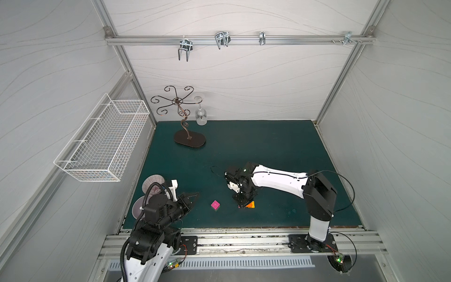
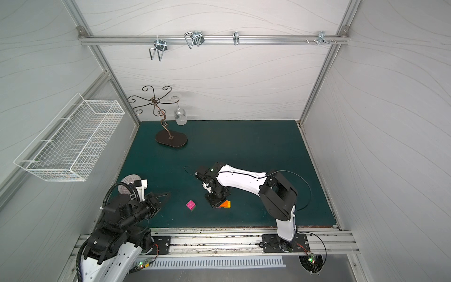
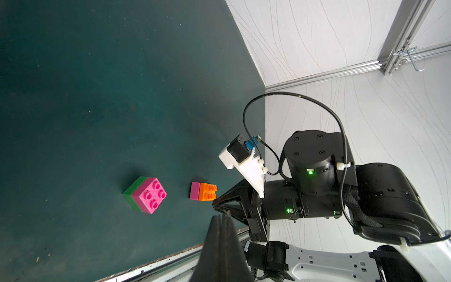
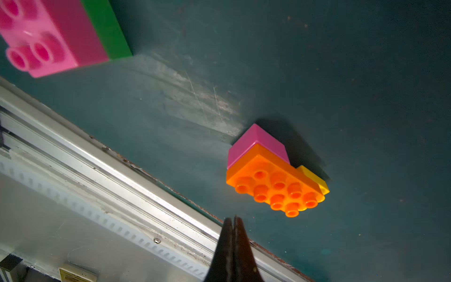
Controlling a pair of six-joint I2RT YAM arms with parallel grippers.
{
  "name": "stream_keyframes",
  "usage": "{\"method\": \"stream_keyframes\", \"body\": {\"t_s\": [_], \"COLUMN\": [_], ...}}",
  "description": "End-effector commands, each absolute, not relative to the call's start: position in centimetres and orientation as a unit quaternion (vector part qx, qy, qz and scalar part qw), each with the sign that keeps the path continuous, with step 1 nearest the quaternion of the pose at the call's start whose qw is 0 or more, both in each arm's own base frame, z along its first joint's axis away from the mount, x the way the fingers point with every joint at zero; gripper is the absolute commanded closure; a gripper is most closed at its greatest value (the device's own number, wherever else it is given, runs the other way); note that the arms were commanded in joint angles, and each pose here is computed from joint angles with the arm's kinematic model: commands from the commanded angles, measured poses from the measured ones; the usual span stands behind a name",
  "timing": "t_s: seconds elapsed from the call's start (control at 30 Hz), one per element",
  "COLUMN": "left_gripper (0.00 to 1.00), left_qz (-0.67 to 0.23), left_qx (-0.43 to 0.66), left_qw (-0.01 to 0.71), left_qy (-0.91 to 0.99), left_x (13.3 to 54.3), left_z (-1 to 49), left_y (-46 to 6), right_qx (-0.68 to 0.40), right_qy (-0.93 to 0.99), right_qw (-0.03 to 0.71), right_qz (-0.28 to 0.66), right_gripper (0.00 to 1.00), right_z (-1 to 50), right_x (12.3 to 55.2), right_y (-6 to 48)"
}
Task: Assemble the letter r with lego
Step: Assemble the lego brick with the lego brick.
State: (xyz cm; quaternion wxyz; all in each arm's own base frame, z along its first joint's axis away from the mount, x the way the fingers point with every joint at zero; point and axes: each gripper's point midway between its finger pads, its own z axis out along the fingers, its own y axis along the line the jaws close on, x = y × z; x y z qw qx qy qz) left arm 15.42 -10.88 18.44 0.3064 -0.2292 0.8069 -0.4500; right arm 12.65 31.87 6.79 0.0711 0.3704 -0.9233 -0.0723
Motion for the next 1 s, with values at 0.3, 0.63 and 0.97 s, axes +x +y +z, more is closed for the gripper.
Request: {"method": "stream_keyframes", "body": {"t_s": [0.3, 0.63, 0.97], "left_gripper": [1.0, 1.0, 1.0], "left_qz": [-0.449, -0.447, -0.445], "left_qx": [-0.223, -0.227, -0.228], "left_qw": [0.325, 0.321, 0.32], "left_qy": [0.802, 0.804, 0.805], "left_x": [15.2, 15.2, 15.0], "left_z": [19.5, 19.2, 18.9], "left_y": [-10.6, -10.5, -10.5], "right_qx": [0.354, 0.351, 0.359], "right_qy": [-0.931, -0.933, -0.929], "right_qw": [0.083, 0.081, 0.088], "right_qz": [-0.02, 0.005, 0.009], "right_gripper": [1.0, 1.0, 1.0], "right_z": [5.9, 5.9, 4.1], "right_x": [13.2, 13.9, 14.0], "right_y": [31.4, 31.2, 32.2]}}
